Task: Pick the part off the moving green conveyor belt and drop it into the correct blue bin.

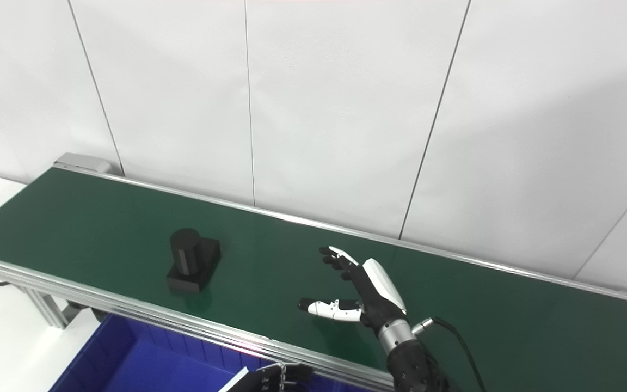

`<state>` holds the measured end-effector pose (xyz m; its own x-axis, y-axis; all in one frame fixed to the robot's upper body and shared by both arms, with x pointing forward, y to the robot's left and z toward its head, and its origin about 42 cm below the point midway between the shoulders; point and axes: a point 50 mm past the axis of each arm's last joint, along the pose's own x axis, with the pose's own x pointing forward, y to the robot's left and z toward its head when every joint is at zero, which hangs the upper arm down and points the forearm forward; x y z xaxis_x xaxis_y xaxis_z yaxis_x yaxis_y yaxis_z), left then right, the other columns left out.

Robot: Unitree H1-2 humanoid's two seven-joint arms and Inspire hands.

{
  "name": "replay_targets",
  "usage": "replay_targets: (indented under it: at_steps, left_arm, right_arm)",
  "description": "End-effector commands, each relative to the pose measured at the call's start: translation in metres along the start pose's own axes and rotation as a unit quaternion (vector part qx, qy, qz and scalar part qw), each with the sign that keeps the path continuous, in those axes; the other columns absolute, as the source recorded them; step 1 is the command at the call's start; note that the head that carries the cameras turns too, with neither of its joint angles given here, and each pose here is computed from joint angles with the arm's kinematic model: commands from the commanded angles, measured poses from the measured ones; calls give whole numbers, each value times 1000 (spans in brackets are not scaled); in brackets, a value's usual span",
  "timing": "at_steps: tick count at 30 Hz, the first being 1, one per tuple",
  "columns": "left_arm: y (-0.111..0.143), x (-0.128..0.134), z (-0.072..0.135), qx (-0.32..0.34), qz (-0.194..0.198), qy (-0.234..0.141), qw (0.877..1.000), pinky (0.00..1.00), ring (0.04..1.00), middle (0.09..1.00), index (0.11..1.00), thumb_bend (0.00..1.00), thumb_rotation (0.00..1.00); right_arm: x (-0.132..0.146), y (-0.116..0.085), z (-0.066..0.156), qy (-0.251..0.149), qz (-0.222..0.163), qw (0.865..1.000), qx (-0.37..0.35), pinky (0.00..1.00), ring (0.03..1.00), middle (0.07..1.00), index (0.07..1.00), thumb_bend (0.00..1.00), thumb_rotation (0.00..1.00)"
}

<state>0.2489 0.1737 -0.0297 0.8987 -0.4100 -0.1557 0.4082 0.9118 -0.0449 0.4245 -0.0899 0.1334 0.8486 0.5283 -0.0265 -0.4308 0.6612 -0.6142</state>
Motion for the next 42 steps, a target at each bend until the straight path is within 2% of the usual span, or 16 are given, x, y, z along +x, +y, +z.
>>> replay_targets:
  at_steps: [1, 9, 22, 30, 34, 42]
  left_arm:
    - [1, 9, 14, 14, -8, -37, 999, 683, 746, 788, 813, 982, 225]
    - [-1, 9, 14, 24, -10, -36, 999, 679, 734, 777, 805, 992, 229]
    - [-2, 8, 14, 26, -11, -35, 999, 691, 738, 778, 809, 998, 235]
    - [-5, 10, 15, 22, -10, -36, 999, 688, 739, 776, 813, 994, 218]
    - [-7, 11, 14, 22, -11, -36, 999, 690, 741, 776, 818, 992, 215]
    - [-12, 11, 14, 18, -11, -38, 999, 708, 743, 778, 818, 988, 199]
  right_arm:
    - [19, -11, 31, -66, -20, 998, -12, 793, 853, 852, 885, 694, 376]
    - [30, -5, 39, -68, -19, 998, -1, 828, 874, 863, 898, 693, 390]
    - [40, -2, 59, -88, -22, 996, 1, 806, 861, 863, 887, 693, 420]
    - [50, 3, 69, -92, -17, 996, 2, 838, 885, 880, 892, 712, 442]
    - [55, 7, 71, -91, -14, 996, 6, 823, 884, 884, 890, 719, 412]
    - [62, 15, 71, -85, -9, 996, 7, 826, 888, 882, 891, 732, 418]
